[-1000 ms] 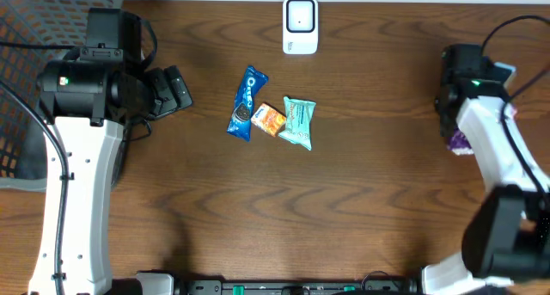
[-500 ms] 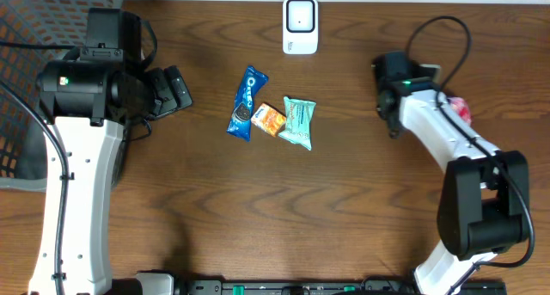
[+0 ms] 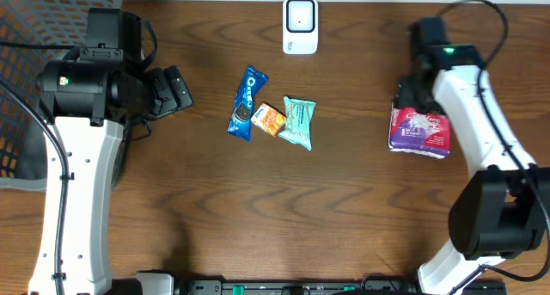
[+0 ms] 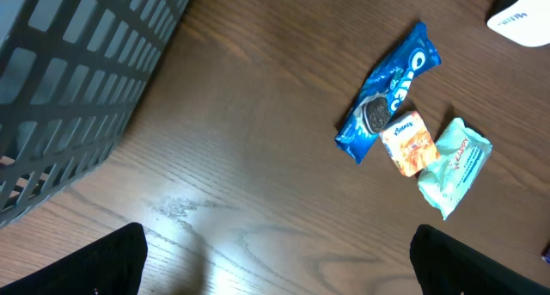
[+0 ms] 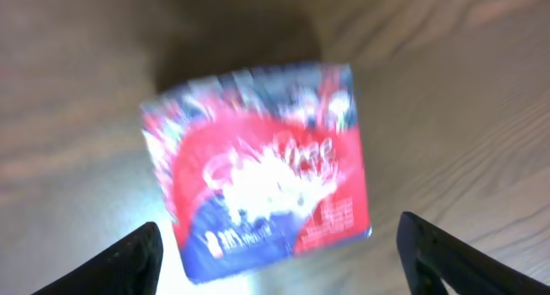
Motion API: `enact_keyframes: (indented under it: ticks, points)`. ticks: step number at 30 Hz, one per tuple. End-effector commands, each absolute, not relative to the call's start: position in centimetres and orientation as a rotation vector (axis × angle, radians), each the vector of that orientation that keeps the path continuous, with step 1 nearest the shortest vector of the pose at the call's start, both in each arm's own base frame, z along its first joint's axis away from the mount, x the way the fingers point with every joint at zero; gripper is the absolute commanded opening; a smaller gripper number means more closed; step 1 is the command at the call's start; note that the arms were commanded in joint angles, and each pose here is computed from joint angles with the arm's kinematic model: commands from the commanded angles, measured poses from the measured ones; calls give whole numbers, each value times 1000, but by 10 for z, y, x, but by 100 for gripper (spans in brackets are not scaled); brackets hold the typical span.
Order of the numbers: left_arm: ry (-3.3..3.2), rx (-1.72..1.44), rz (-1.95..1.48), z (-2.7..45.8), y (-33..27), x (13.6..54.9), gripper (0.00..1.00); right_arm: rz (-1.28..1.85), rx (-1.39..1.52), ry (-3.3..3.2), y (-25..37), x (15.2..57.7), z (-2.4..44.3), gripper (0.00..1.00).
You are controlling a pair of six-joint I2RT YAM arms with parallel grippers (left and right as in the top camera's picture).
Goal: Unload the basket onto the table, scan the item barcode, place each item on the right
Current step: 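Lift the Carefree pack and move it right, lowering it, then release the Carefree pack at the right and withdraw the right gripper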
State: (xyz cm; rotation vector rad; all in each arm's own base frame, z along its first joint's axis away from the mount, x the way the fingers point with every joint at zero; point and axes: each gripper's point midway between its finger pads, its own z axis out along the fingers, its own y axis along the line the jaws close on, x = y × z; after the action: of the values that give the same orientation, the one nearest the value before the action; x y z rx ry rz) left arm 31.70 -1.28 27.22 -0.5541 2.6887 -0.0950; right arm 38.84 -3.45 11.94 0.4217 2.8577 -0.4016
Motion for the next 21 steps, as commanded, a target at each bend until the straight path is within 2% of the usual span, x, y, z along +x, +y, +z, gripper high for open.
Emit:
enact_keyframes:
  ticks: [1,7,13,17,21]
  points:
    - [2690,-556,-69,272,-9,318,98,-215,405,2991,-30,364,100,79]
    - [2690,-555,-69,272,-9,318,98,-237,489,3133,-47,320,65,78]
    - [2690,-556,-69,272,-9,318,98,-218,463,3225,-42,293,43,62]
    - [2690,-556,-69,272,-9,318,98,-210,464,3188,-42,298,30,50]
    - [2690,-555,-69,272,-9,318,98,-193,508,3065,-45,322,22,49]
